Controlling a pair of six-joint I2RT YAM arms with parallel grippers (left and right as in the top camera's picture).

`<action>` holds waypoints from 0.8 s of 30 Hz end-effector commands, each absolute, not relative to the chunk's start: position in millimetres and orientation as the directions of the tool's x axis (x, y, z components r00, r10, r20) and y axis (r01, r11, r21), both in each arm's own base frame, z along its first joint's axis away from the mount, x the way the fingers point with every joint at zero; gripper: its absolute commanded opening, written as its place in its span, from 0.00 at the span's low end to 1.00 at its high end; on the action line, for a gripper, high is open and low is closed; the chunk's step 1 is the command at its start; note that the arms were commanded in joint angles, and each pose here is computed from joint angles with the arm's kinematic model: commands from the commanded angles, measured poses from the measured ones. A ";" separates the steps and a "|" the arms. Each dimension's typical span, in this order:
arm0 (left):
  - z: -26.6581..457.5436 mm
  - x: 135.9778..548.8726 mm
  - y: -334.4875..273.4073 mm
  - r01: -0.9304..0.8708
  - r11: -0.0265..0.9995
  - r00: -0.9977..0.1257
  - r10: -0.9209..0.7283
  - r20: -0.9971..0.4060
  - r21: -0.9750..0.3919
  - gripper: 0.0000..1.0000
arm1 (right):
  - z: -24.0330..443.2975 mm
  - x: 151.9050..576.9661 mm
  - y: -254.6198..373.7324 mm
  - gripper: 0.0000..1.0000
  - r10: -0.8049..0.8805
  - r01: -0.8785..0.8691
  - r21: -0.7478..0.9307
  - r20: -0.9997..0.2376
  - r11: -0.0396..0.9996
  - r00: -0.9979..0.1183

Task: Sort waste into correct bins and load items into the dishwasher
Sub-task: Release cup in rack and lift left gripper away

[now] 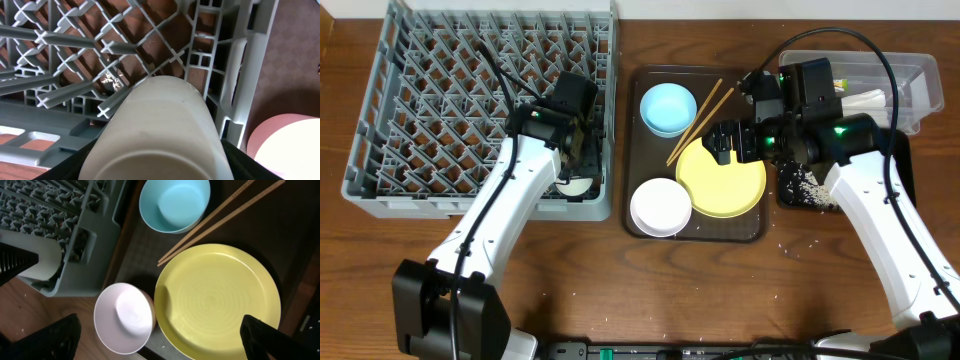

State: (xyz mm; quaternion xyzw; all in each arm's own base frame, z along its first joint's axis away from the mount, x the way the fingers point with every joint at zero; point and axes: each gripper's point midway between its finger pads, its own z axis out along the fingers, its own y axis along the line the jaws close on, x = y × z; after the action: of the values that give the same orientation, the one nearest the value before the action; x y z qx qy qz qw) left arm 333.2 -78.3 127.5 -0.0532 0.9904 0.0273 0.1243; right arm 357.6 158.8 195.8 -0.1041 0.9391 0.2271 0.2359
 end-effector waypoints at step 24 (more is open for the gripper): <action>90.9 320.4 -81.1 -0.116 0.993 -0.975 -0.109 -0.194 0.022 0.79 | 200.4 356.8 161.7 0.99 -0.108 -0.327 0.366 -0.507 0.871 -0.855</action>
State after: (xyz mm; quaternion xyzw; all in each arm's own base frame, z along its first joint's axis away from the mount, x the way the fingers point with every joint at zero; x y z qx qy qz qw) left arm 320.0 -79.8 94.3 -0.0540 0.9933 0.0193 0.1000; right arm 357.6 158.7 195.7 -0.1042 0.9392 0.2268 0.2358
